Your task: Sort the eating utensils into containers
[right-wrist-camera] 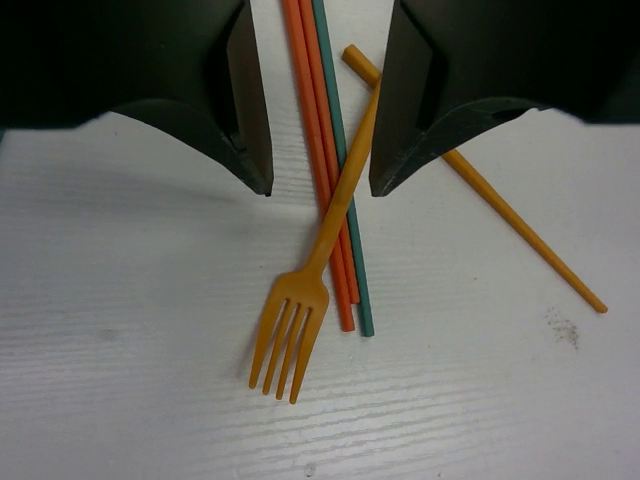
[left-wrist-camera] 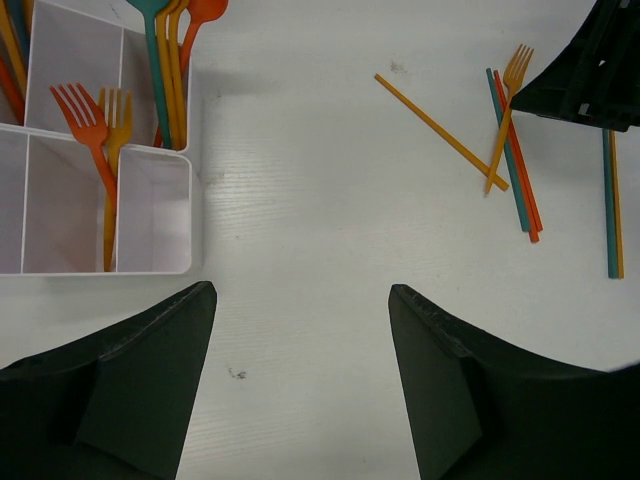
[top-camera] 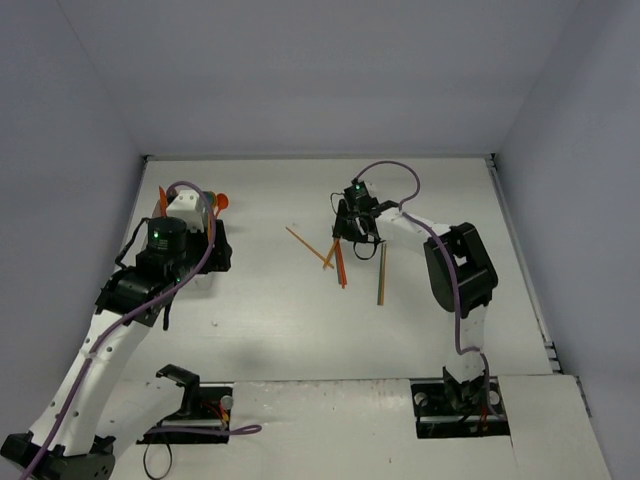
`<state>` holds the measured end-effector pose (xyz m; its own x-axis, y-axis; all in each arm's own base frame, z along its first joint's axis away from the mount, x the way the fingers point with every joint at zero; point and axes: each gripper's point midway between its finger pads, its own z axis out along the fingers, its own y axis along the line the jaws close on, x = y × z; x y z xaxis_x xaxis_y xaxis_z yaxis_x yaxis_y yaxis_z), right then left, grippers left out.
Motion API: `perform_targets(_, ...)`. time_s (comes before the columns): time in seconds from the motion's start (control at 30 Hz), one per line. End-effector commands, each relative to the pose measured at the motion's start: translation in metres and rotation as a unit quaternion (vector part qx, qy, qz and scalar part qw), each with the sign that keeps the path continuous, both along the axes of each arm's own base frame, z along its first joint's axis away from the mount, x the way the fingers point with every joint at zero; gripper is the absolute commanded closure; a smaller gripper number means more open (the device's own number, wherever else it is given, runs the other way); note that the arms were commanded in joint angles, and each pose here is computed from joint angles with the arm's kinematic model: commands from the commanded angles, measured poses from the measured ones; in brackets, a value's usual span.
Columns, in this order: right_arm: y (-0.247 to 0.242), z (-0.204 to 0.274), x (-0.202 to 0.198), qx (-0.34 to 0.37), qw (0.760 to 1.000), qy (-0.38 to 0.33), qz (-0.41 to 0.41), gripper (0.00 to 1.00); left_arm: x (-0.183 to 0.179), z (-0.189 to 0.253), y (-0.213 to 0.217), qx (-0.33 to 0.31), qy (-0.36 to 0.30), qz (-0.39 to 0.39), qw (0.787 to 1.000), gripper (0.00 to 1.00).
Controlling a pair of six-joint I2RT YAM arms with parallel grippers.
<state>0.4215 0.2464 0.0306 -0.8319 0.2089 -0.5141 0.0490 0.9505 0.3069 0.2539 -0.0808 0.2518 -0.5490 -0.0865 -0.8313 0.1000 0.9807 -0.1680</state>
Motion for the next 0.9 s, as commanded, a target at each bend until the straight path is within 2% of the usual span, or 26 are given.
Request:
perform_targets(0.0,0.007,0.012,0.022,0.001,0.999,-0.032,-0.025,0.63,0.001,0.015,-0.007,-0.021,-0.019,-0.007,1.000,0.33)
perform_targets(0.63,0.010,0.004,0.028,0.002,0.999,-0.027,-0.029,0.96,0.003,0.016,-0.009,-0.017,-0.015,-0.013,1.000,0.32)
perform_targets(0.7,0.011,0.017,0.030,0.007,0.999,-0.039,-0.028,1.00,0.003,0.020,-0.010,-0.023,-0.019,-0.013,0.999,0.32)
perform_targets(0.87,0.012,0.069,0.029,0.019,0.996,-0.088,-0.006,1.00,0.005,0.041,-0.021,-0.052,-0.032,-0.028,0.998,0.32)
